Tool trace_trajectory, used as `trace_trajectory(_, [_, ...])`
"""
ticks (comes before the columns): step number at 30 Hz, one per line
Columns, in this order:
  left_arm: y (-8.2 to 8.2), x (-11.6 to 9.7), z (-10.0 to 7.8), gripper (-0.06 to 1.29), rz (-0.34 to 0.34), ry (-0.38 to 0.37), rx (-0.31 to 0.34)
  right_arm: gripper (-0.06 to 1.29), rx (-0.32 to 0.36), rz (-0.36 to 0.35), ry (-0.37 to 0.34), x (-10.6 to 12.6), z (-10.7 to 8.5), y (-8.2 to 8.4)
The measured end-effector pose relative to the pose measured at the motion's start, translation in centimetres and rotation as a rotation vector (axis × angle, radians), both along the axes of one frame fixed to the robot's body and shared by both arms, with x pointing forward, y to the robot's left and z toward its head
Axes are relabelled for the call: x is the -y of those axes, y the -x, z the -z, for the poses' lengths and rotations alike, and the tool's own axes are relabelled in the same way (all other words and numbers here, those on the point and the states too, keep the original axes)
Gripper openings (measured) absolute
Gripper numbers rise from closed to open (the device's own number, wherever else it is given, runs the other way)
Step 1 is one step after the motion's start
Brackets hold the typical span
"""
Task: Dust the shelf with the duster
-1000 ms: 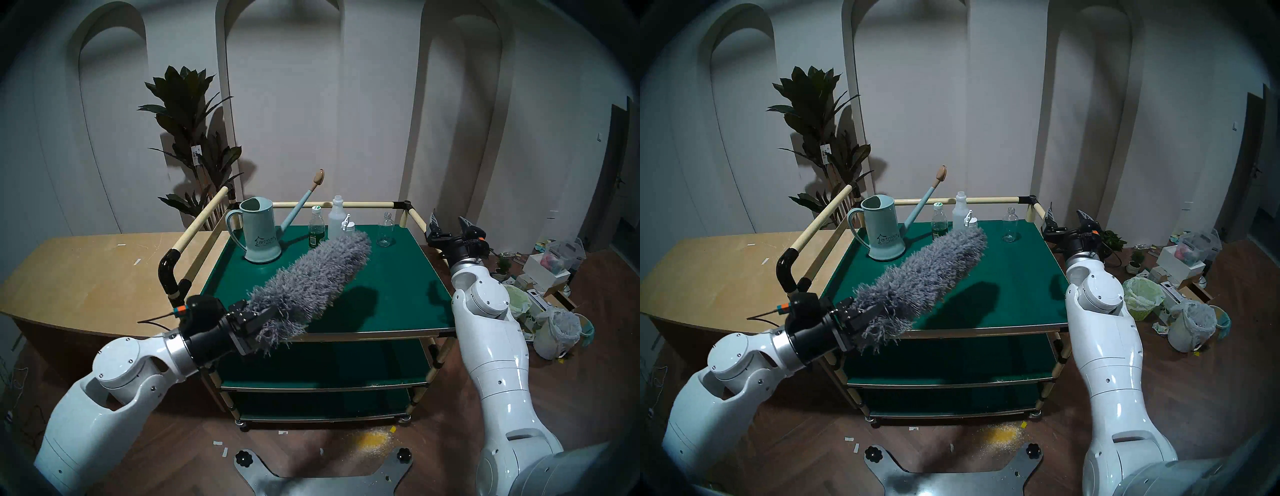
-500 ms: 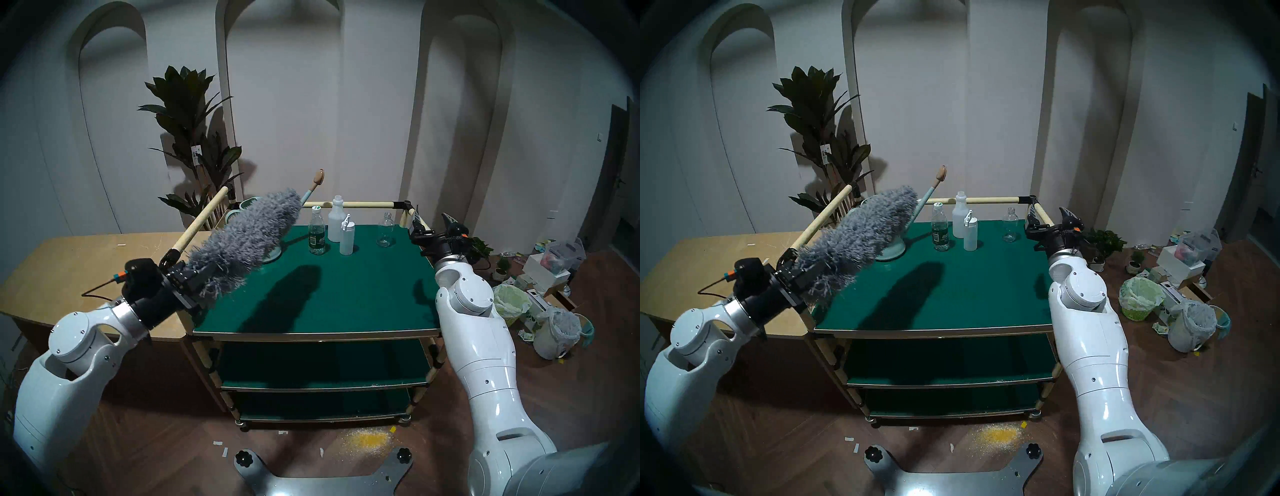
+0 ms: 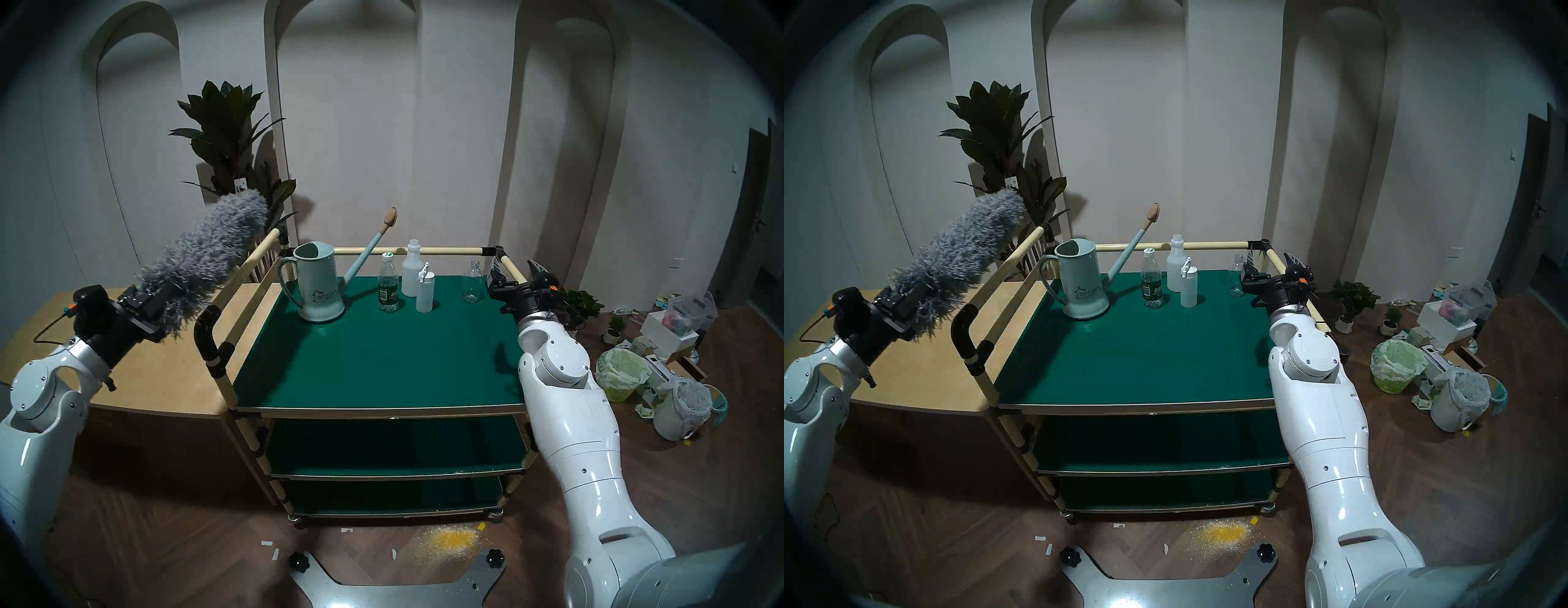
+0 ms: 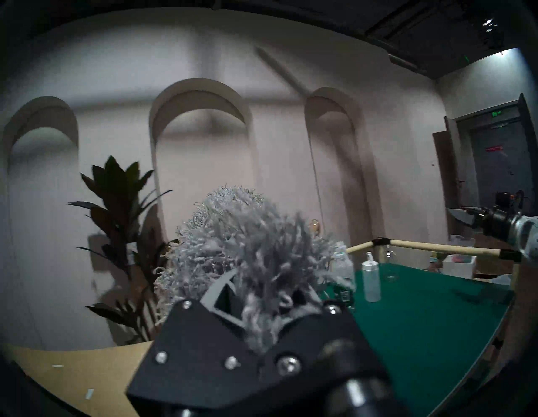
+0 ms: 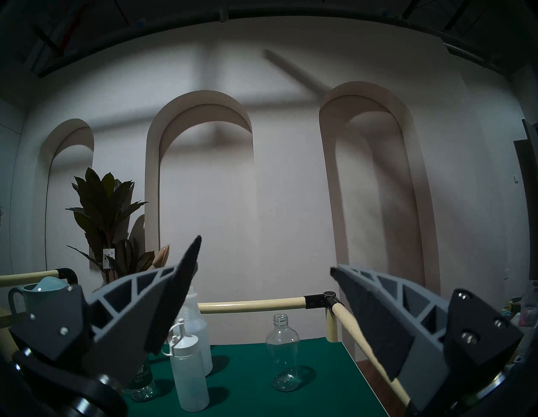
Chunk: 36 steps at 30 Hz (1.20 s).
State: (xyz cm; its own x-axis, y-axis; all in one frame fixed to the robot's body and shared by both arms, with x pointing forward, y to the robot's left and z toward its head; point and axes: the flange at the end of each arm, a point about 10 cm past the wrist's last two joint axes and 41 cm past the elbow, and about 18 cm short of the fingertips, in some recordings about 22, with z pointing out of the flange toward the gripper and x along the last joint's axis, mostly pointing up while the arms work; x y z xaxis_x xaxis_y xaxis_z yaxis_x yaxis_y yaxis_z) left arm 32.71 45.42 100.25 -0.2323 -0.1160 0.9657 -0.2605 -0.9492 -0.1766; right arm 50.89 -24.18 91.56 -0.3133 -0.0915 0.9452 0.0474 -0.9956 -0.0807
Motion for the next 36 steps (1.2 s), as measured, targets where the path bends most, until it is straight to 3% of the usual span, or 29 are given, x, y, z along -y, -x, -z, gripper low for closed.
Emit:
trace_trajectory(4, [0.8,-2.3,-0.7,-0.01,-0.030,-0.024,0.005,1.27,0.004,0.001,-0.001,-0.6,-0.1,0.1])
trace_trajectory(9, [2.2,-4.6,-0.7,-0.01,-0.023,-0.083,-0.032,1.27,0.012,0.009,-0.001,-1.2,-0.3,0.3])
trace_trajectory(15, [3.1,-7.0,1.4,-0.01,-0.018,-0.165,-0.137,1.27,0.017,0.023,-0.002,-1.8,-0.4,0.7])
trace_trajectory(23, [2.2,-9.4,6.0,-0.01,-0.133,-0.154,-0.220,1.27,0.011,0.030,-0.003,-2.6,0.0,1.1])
trace_trajectory(31, [0.5,-10.3,8.1,-0.01,-0.248,-0.099,-0.219,1.27,0.009,0.041,0.002,-2.9,0.0,1.2])
trace_trajectory(36, [-0.5,-10.3,9.6,-0.01,-0.282,-0.074,-0.219,1.27,0.011,0.051,0.007,-3.1,-0.1,1.3])
